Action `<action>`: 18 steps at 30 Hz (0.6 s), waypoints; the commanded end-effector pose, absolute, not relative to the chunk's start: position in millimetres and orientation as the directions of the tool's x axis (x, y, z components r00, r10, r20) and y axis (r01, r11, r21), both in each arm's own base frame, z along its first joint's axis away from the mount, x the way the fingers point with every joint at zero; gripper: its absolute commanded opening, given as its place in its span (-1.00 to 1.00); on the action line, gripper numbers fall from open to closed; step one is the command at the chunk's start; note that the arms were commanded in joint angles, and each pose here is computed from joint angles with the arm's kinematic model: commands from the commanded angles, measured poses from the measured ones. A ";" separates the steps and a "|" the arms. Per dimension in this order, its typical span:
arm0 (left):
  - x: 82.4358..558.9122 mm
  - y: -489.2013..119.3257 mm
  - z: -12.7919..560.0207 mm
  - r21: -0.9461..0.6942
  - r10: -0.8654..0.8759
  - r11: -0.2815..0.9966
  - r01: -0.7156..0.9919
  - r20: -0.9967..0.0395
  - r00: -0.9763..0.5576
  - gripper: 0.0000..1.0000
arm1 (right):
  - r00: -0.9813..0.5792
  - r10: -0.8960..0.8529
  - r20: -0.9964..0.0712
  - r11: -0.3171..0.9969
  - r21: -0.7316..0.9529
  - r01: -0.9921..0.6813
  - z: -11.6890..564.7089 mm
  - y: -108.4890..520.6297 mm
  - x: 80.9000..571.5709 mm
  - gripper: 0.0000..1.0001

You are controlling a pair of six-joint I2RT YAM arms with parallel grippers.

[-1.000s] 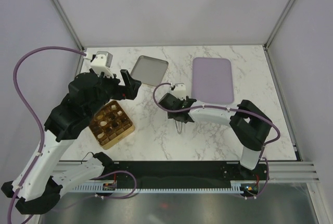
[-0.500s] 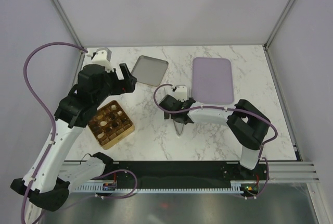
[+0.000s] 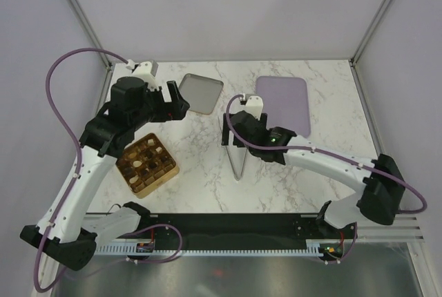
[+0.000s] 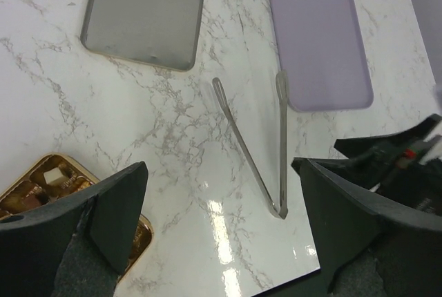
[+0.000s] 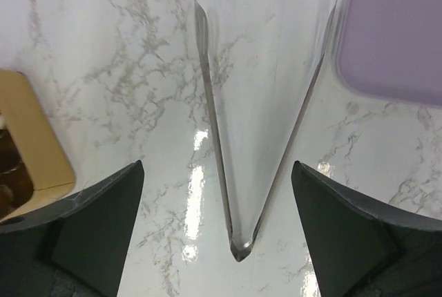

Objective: Pack the chocolate

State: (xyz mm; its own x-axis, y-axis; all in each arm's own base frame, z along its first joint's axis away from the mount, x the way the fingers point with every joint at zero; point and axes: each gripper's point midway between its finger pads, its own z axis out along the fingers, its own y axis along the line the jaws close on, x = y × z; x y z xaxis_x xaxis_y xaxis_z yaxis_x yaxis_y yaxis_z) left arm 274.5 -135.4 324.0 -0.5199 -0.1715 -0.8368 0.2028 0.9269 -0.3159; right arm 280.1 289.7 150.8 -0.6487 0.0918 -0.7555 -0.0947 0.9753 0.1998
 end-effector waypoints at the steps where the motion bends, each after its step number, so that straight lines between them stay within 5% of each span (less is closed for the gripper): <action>1: 286.8 -145.9 342.3 -0.305 -0.146 0.915 0.263 -0.859 -0.491 0.99 | -0.559 0.124 -0.820 0.955 0.251 -0.156 215.7 280.5 277.8 0.92; 18: 410.5 -208.8 270.2 -0.100 0.128 0.934 0.344 -0.804 -0.581 0.52 | -0.442 0.226 -0.868 0.936 0.320 -0.150 251.2 225.6 253.2 0.90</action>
State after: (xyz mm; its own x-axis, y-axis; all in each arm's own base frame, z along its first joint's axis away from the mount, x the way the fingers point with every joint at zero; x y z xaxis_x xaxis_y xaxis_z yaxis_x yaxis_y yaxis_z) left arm 388.4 -202.5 254.5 -0.6752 0.0436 -0.7363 0.2808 0.9383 -0.2019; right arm 255.4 236.6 242.7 -0.4759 0.1693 -0.8631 -0.1807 0.9416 0.2843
